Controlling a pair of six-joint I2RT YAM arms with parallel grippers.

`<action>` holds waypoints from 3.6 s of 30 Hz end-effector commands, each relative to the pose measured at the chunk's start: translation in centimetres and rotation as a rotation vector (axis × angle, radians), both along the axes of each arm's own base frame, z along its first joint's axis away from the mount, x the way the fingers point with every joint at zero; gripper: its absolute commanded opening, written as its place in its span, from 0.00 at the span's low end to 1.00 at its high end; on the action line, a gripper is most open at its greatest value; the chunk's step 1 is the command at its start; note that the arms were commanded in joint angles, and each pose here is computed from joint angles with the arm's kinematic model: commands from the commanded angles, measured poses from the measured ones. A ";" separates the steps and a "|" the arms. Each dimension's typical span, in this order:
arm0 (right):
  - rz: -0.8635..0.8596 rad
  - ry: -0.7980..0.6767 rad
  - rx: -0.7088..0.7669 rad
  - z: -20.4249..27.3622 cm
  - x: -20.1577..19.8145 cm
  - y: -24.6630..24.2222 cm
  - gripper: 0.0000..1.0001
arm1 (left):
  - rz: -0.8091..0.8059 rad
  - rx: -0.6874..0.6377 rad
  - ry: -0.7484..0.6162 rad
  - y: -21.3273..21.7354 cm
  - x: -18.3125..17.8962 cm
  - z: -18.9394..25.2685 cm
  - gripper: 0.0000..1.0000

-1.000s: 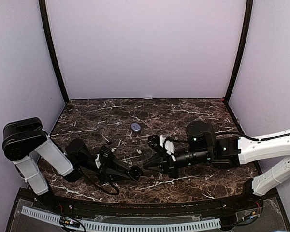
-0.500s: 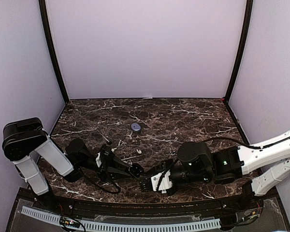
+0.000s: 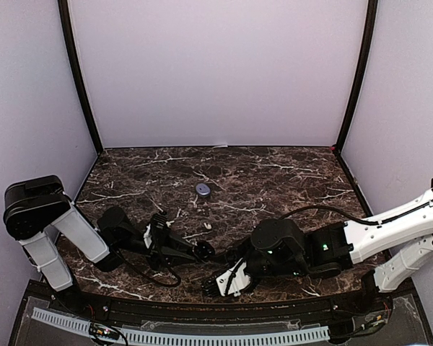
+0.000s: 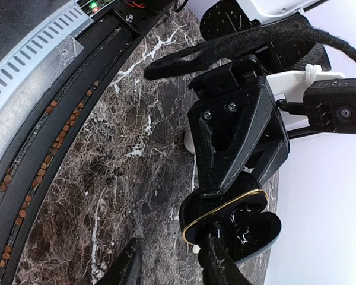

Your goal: Insert the wireless bluetooth earbuds into the charging case

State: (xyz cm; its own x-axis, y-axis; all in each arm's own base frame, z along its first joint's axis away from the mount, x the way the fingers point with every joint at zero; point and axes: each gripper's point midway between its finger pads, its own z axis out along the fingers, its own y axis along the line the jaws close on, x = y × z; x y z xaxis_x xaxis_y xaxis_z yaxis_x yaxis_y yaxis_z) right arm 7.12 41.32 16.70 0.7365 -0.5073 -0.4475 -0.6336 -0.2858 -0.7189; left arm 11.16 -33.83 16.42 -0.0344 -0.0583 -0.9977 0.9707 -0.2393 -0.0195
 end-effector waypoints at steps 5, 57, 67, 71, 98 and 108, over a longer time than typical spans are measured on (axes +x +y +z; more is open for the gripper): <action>0.008 -0.051 0.080 3.2 0.1 1.1 0.34 | -0.006 -0.115 -0.087 0.7 -0.6 3.1 0.00; 0.052 -0.052 -0.103 0.7 3.2 1.3 0.25 | -0.098 -0.047 0.046 0.0 -0.9 3.7 0.00; 0.047 -0.077 -0.133 0.3 3.4 0.9 0.24 | -0.137 -0.001 0.116 -0.3 -0.9 4.0 0.00; 0.033 -0.083 -0.136 0.1 3.7 1.0 0.21 | -0.163 -0.007 0.108 -0.1 -1.2 4.2 0.00; 0.023 -0.038 -0.103 2.1 3.1 0.0 0.08 | -0.211 0.002 0.101 0.1 -1.9 3.9 0.00; 0.019 -0.023 -0.070 3.7 2.8 -0.7 0.06 | -0.195 0.024 0.111 -0.2 -1.5 3.3 0.00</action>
